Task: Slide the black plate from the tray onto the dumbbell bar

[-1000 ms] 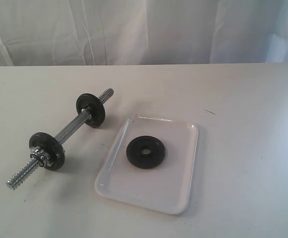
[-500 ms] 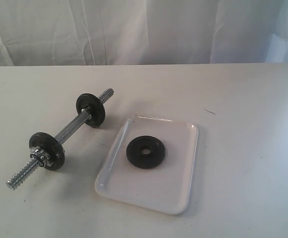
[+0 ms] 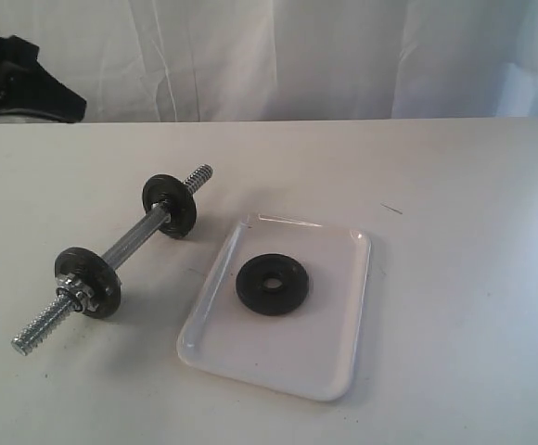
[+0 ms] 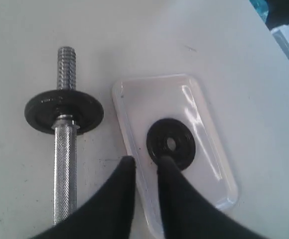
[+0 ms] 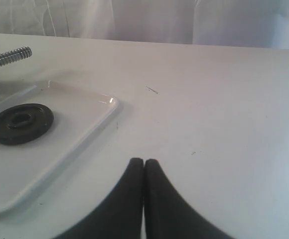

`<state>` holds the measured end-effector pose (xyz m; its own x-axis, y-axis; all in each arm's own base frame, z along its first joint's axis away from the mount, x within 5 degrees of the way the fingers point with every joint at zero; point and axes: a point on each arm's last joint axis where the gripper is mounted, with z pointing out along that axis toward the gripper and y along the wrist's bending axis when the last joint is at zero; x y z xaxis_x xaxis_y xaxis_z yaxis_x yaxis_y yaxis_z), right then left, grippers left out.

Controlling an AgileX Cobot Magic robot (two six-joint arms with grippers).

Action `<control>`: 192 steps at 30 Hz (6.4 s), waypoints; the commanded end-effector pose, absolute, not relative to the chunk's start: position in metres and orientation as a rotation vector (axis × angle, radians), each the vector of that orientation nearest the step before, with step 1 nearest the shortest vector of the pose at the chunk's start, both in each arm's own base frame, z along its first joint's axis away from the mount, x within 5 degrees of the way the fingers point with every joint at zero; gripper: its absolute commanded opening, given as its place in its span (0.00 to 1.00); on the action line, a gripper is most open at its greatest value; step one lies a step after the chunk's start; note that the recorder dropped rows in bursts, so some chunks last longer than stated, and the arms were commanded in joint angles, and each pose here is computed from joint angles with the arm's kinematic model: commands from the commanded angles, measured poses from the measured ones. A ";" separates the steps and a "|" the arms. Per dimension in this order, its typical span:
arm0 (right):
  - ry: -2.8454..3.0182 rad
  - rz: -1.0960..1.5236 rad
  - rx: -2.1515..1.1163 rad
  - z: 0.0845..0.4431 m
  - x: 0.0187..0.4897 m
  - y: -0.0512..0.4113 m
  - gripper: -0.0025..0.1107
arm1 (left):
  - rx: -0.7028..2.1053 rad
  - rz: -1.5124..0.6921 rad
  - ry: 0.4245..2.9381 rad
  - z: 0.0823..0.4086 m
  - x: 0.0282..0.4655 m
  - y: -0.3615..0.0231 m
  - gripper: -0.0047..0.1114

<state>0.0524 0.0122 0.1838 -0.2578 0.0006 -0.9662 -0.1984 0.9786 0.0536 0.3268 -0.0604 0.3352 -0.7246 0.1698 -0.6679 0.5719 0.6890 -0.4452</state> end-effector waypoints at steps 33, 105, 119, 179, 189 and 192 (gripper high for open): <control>1.817 0.187 -0.141 0.183 0.052 0.012 0.02 | 0.847 -0.559 2.690 0.189 0.411 -0.121 0.59; 1.654 0.313 -0.010 0.199 0.055 0.013 0.02 | 1.169 -0.633 2.457 0.290 0.355 -0.143 0.04; 1.369 0.993 0.651 0.217 0.055 0.009 0.02 | 1.067 -0.667 2.472 0.274 0.307 -0.132 0.04; 2.540 0.347 -1.338 0.251 0.342 0.232 0.95 | 1.032 -0.634 2.394 0.286 0.297 -0.128 0.04; 2.556 0.307 -1.369 0.203 0.356 0.250 0.95 | 1.036 -0.631 2.390 0.286 0.297 -0.128 0.04; 2.547 0.249 -1.394 0.190 0.360 0.251 0.95 | 1.037 -0.632 2.391 0.286 0.297 -0.128 0.04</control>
